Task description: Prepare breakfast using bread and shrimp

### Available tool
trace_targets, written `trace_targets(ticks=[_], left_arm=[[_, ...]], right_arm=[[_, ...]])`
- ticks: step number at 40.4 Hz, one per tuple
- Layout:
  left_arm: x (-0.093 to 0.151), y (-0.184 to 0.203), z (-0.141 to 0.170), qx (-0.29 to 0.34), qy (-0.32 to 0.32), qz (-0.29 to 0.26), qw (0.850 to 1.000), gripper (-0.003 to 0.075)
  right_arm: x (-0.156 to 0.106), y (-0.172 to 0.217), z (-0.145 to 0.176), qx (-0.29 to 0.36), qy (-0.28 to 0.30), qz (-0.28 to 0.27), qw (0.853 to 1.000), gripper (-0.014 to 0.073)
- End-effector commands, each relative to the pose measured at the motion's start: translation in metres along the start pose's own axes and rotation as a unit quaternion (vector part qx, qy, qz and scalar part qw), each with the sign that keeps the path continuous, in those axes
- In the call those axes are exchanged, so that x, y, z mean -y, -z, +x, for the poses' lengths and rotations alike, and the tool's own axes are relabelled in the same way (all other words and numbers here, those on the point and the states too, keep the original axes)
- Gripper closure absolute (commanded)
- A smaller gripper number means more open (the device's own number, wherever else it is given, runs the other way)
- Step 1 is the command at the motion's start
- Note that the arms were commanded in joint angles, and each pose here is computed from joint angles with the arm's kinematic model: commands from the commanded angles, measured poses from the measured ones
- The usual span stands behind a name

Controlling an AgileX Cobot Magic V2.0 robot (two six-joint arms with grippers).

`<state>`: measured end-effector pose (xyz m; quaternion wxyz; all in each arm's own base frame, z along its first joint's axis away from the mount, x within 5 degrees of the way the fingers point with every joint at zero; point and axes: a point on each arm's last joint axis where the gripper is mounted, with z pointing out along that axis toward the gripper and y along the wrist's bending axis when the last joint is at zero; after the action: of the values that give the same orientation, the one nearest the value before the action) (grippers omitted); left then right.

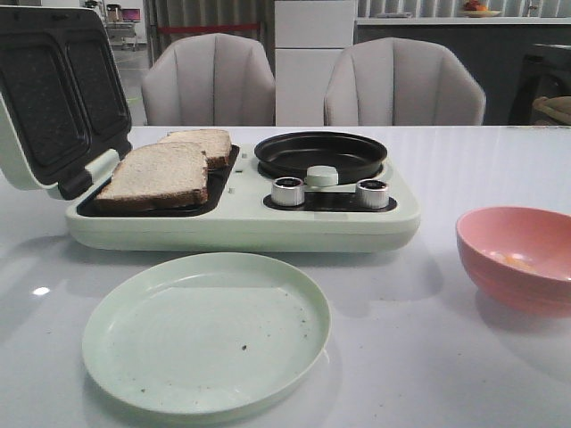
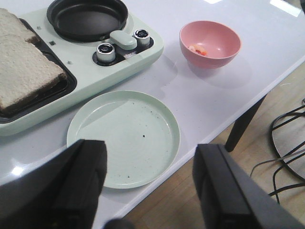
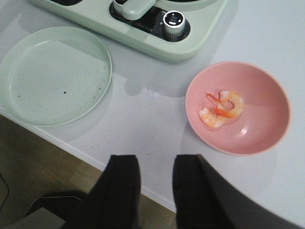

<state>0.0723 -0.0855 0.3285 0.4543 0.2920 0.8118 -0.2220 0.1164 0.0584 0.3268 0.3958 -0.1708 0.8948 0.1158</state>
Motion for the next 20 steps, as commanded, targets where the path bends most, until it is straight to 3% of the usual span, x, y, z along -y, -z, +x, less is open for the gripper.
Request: trace_targets(ticks=[1,20], left_arm=[[0.004,0.005,-0.013,0.045,0.000,0.020,0.999,0.0267],[0.004,0.005,-0.013,0.045,-0.001,0.019,0.999,0.0267]], right_arm=[[0.001,0.014,0.000,0.063,0.000,0.000,0.998,0.0279],[0.001,0.021,0.017,0.078,-0.007,-0.009,0.997,0.0279]])
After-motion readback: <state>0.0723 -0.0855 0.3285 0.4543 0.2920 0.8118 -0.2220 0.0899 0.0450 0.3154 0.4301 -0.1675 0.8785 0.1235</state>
